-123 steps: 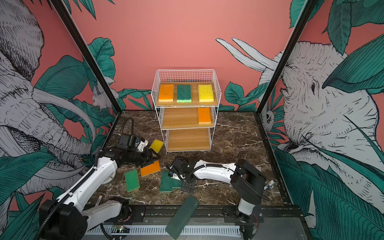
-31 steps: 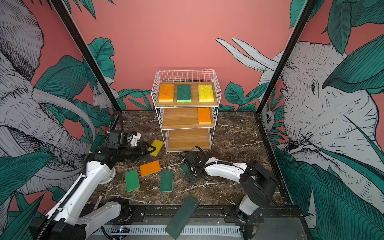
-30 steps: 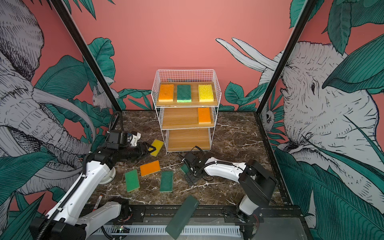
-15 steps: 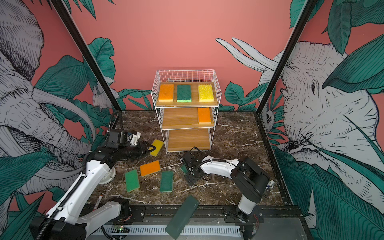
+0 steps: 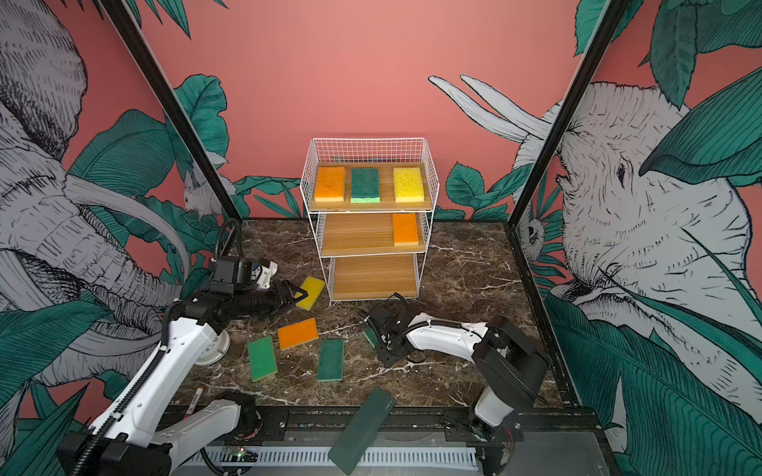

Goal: Arrange cleaning sponges on a shelf
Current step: Pick up the cleaning sponge from the bottom-center of the table.

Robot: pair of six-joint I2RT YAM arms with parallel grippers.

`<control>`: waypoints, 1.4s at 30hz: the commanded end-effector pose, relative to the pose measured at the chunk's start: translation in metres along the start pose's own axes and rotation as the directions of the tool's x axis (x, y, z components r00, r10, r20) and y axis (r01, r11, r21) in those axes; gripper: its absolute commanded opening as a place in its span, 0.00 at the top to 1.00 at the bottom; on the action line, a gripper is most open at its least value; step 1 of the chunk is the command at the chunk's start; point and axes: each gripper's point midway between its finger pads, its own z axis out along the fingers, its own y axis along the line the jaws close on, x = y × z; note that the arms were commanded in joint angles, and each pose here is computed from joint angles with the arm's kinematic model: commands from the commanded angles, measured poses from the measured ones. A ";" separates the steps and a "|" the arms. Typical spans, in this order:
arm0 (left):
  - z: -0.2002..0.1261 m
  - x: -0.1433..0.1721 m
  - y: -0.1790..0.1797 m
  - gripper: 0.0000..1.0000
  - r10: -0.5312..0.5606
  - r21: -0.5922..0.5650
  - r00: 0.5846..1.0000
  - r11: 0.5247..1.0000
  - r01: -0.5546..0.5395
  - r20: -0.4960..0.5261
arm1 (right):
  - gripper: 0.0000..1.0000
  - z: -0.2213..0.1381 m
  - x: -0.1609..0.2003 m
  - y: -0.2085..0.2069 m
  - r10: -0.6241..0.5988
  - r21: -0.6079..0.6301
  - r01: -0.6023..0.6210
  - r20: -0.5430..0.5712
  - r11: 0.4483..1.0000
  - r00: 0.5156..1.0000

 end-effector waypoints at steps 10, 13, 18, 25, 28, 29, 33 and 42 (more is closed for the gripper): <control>-0.031 -0.004 -0.025 0.42 0.103 0.047 0.992 0.993 -0.107 0.068 | 0.49 -0.072 -0.044 0.011 0.249 0.045 -0.262 0.188 0.964 0.950; -0.044 -0.002 -0.032 0.41 0.142 0.055 0.985 0.988 -0.147 0.095 | 0.48 -0.099 -0.051 0.007 0.321 0.027 -0.339 0.261 0.940 0.911; -0.059 -0.001 -0.047 0.41 0.174 0.104 0.975 0.976 -0.189 0.138 | 0.47 -0.140 -0.069 0.002 0.365 0.003 -0.392 0.358 0.920 0.859; -0.074 -0.003 -0.061 0.41 0.217 0.136 0.957 0.960 -0.245 0.195 | 0.47 -0.189 -0.107 0.007 0.383 -0.054 -0.407 0.467 0.912 0.797; -0.078 -0.004 -0.066 0.41 0.220 0.161 0.952 0.953 -0.256 0.214 | 0.47 -0.206 -0.118 0.004 0.385 -0.044 -0.423 0.509 0.905 0.770; -0.078 -0.003 -0.069 0.41 0.223 0.171 0.950 0.950 -0.263 0.219 | 0.48 -0.211 -0.121 0.001 0.392 -0.037 -0.440 0.527 0.897 0.754; -0.075 -0.009 -0.073 0.41 0.213 0.198 0.949 0.945 -0.261 0.232 | 0.48 -0.219 -0.133 -0.003 0.403 -0.037 -0.473 0.585 0.880 0.704; -0.076 -0.017 -0.082 0.41 0.230 0.213 0.939 0.934 -0.287 0.256 | 0.44 -0.227 -0.162 0.002 0.330 0.036 -0.437 0.600 0.899 0.729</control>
